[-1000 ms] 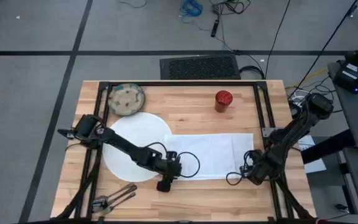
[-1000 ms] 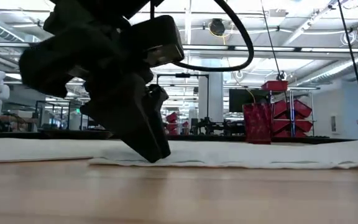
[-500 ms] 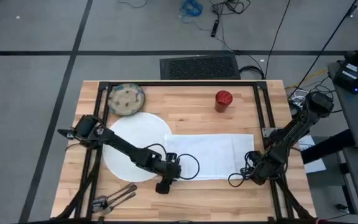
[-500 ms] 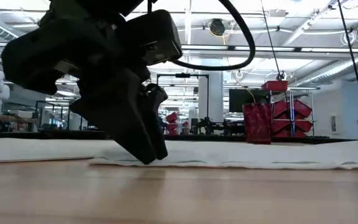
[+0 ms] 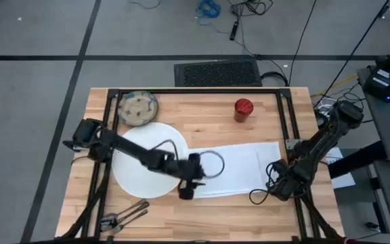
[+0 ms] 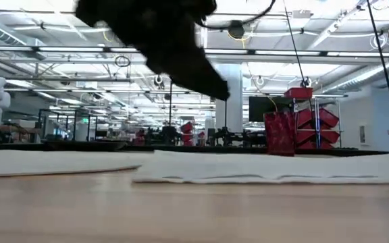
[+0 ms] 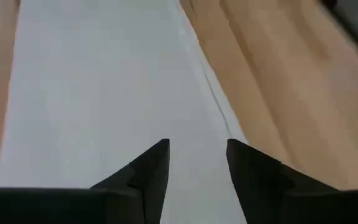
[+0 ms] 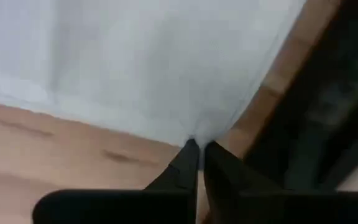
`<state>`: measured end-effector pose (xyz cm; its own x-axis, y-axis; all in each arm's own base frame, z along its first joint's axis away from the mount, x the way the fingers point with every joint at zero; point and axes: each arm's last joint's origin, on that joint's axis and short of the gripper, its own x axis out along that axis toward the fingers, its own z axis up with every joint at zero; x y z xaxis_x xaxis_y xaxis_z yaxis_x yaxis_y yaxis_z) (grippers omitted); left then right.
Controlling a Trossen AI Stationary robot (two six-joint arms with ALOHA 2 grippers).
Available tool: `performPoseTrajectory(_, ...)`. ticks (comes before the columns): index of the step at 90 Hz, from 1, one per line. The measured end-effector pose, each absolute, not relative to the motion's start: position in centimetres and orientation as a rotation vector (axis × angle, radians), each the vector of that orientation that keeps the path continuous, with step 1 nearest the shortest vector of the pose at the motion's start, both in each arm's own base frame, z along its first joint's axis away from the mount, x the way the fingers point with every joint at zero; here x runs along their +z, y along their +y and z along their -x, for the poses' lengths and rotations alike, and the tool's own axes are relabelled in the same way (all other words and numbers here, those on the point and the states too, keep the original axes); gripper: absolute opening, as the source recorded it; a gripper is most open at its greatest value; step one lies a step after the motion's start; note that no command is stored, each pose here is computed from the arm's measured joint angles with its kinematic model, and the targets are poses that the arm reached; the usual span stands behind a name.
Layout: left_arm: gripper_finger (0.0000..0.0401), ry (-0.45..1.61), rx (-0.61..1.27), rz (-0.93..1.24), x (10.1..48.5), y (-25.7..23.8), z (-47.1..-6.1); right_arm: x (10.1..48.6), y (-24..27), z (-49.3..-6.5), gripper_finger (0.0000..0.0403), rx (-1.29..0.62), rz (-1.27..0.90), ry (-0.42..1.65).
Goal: Set table place
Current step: Fold the white napkin
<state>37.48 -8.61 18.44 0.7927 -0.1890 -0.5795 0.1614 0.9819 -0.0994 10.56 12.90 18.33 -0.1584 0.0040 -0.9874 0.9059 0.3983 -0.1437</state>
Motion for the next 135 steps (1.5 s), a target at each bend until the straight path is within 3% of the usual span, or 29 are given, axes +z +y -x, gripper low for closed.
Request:
performPoseTrajectory(15, 0.0148, 0.535, -0.082, 0.240, 18.2, -5.0, -40.1, 20.1, 13.3, -11.8, 0.0000, -0.995, -0.679, 1.491)
performPoseTrajectory(33, 0.0148, 0.528, -0.143, 0.386, 17.3, -3.1, -44.6, 18.9, 13.8, -14.7, 0.0000, -0.923, -0.505, 1.571)
performPoseTrajectory(64, 0.0148, 0.443, -0.019, 0.612, 16.3, 1.6, -49.0, 18.5, 18.9, -19.2, 0.0000, -0.705, -0.192, 1.502)
performPoseTrajectory(87, 0.0148, 0.438, 0.014, 0.779, 13.5, 1.7, -52.3, 17.0, 20.6, -20.1, 0.0000, -0.678, -0.154, 1.508)
performPoseTrajectory(110, 0.0148, 0.356, -0.028, 0.780, 15.5, 1.2, -54.3, 16.6, 21.2, -20.7, 0.0000, -0.639, -0.159, 1.493)
performPoseTrajectory(135, 0.0148, 0.413, -0.139, 0.736, 15.8, 1.2, -54.1, 16.8, 20.8, -20.4, 0.0000, -0.745, -0.194, 1.462)
